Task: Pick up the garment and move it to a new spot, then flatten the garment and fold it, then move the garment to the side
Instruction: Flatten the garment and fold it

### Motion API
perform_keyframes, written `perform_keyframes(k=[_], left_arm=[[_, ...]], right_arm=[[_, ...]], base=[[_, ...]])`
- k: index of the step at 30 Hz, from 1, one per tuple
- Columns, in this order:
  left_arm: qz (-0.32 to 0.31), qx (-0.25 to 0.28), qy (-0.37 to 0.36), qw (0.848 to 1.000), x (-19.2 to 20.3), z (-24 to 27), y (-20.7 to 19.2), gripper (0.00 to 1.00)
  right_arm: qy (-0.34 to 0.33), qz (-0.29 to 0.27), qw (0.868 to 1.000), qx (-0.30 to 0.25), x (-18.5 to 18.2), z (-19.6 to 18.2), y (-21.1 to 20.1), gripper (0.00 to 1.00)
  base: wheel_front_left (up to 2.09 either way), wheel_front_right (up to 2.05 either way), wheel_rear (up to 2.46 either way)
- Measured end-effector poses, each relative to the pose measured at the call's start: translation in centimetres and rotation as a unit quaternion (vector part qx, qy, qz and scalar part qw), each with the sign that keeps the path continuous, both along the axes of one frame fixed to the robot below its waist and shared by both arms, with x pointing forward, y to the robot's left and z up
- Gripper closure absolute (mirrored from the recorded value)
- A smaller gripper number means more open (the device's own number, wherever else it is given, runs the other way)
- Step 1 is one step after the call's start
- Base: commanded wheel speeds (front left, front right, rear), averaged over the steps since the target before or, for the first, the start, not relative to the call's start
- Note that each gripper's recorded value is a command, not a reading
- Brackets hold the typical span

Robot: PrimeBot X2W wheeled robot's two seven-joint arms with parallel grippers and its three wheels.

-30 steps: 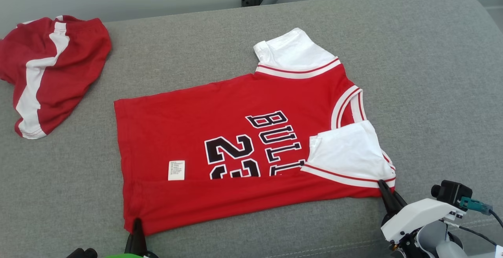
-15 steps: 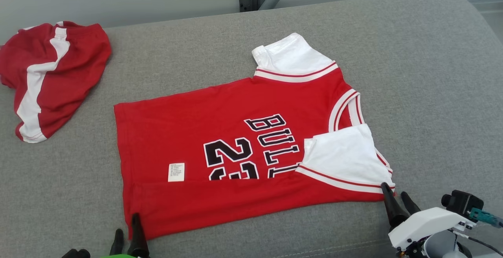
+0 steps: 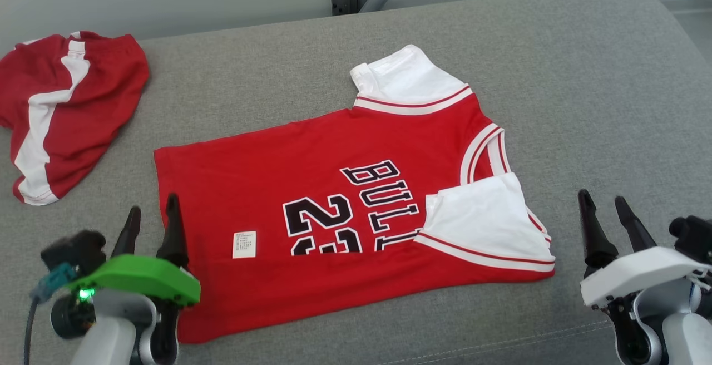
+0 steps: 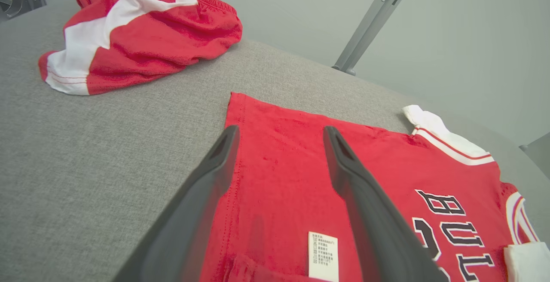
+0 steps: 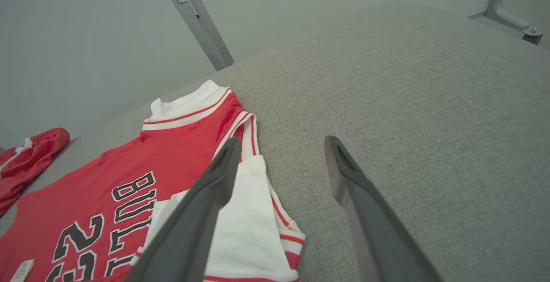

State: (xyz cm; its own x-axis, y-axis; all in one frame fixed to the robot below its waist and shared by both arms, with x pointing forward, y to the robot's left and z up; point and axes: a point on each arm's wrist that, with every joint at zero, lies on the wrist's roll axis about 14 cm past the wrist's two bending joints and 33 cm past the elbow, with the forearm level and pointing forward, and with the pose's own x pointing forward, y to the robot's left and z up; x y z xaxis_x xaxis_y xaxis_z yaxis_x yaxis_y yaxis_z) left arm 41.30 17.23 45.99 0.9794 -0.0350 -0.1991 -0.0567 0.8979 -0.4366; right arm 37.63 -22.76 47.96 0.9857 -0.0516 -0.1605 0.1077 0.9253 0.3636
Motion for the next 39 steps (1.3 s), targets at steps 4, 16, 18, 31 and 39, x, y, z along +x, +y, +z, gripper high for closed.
perform_keyframes(k=[4,16,18,31,39], left_arm=[[-0.029,0.035,0.009,0.999,3.4,1.0,-0.5,0.00],[-0.051,0.136,0.147,0.978,10.0,-5.0,1.5,0.00],[-0.055,0.142,0.158,0.976,10.6,-5.8,1.6,0.00],[-0.056,0.157,0.195,0.967,11.7,-8.7,2.5,0.00],[-0.086,0.160,0.192,0.964,12.2,-9.0,1.4,0.51]], right_arm=[[-0.025,0.028,0.999,-0.024,1.7,2.1,1.1,0.00],[-0.028,0.094,0.995,-0.031,5.3,2.3,4.0,0.00],[-0.024,0.096,0.995,-0.032,5.5,1.9,4.0,0.00],[-0.008,0.100,0.994,-0.033,6.0,0.4,3.8,0.00],[-0.009,0.107,0.994,-0.032,6.4,0.3,4.1,0.00]], base=[[0.00,0.00,0.00],[0.00,0.00,0.00],[0.00,0.00,0.00],[0.00,0.00,0.00],[0.00,0.00,0.00]])
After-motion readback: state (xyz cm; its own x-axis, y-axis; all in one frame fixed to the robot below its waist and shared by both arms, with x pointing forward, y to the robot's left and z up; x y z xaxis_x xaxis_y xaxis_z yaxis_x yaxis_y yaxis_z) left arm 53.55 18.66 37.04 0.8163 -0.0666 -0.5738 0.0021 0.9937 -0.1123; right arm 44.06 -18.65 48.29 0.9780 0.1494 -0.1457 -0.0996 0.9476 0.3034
